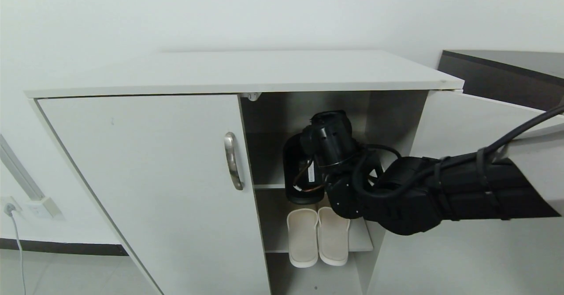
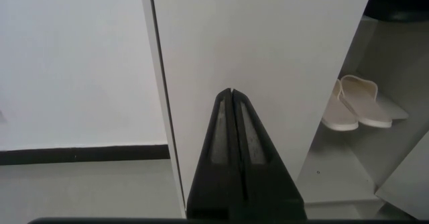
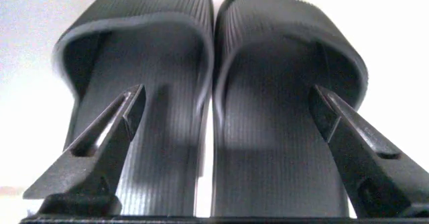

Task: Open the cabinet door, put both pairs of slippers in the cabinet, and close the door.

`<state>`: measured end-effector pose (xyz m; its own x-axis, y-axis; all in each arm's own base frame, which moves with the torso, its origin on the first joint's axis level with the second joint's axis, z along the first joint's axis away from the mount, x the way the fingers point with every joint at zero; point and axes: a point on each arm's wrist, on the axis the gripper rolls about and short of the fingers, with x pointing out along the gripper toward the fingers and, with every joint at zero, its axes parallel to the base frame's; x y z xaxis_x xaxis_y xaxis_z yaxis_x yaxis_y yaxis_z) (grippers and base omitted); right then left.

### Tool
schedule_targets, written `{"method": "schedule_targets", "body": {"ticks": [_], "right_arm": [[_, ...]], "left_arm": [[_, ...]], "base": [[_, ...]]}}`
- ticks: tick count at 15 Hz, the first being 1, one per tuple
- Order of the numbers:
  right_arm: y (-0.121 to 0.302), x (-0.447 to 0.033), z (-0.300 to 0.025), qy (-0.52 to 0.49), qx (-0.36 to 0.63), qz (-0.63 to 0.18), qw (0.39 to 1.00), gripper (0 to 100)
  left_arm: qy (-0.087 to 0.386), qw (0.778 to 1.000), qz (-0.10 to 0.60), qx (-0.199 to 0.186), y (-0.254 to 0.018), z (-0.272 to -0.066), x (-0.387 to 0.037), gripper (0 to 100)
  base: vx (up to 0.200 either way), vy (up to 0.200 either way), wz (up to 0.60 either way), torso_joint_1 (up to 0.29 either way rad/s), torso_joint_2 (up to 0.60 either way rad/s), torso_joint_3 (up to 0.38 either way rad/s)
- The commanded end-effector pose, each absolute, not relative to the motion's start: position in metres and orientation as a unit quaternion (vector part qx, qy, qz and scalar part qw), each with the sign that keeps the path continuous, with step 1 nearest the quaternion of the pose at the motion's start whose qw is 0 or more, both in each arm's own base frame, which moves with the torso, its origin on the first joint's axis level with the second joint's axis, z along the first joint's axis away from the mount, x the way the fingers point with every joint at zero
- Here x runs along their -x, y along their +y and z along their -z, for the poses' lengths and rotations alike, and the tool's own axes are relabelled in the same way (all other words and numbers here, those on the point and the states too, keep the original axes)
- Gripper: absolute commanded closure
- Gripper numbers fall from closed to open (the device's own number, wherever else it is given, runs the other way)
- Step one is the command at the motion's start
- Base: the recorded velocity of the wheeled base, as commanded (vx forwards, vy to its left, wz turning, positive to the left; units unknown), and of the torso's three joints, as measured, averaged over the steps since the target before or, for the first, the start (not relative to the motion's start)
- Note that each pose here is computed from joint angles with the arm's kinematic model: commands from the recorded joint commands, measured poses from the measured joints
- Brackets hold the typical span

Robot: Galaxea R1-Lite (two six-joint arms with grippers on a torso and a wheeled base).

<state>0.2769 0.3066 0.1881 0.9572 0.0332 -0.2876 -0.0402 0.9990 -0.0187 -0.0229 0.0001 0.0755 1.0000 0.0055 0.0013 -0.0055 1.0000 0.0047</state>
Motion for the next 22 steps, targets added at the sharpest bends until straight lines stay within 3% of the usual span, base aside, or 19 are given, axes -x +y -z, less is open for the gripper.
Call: {"method": "schedule_targets", "body": {"ticks": [1,7,11,12,20,22], "right_arm": [[0.291,-0.25,-0.208,0.133,0.002,-0.032,0.991,0],[0.253,-0.188,-0.203,0.132,-0.002,-0.089,0.987,0],[0.251,-0.176,-0.192,0.123,-0.009,-0.138,0.983,0],[0.254,-0.175,-0.191,0.124,-0.009,-0.142,0.982,100],[0.261,-0.175,-0.177,0.14,0.006,-0.147,0.979,100],[0.261,-0.175,-0.176,0.141,0.007,-0.146,0.979,100]], "left_arm": [[0.0,1.0,-0.003,-0.002,0.0,-0.075,0.023,100],[0.0,1.0,-0.003,-0.002,0.0,-0.075,0.023,100],[0.0,1.0,-0.003,-0.002,0.0,-0.075,0.023,100],[0.0,1.0,-0.003,-0.002,0.0,-0.075,0.023,100],[0.0,1.0,-0.002,-0.001,0.0,-0.075,0.023,100],[0.0,1.0,-0.002,-0.001,0.0,-0.075,0.023,100]], "base": [[0.0,0.0,0.0,0.0,0.0,0.0],[0.0,0.0,0.0,0.0,0.0,0.0],[0.0,0.0,0.0,0.0,0.0,0.0],[0.0,0.0,0.0,0.0,0.0,0.0],[0.0,0.0,0.0,0.0,0.0,0.0],[-0.2,0.0,0.0,-0.002,0.0,0.002]]}}
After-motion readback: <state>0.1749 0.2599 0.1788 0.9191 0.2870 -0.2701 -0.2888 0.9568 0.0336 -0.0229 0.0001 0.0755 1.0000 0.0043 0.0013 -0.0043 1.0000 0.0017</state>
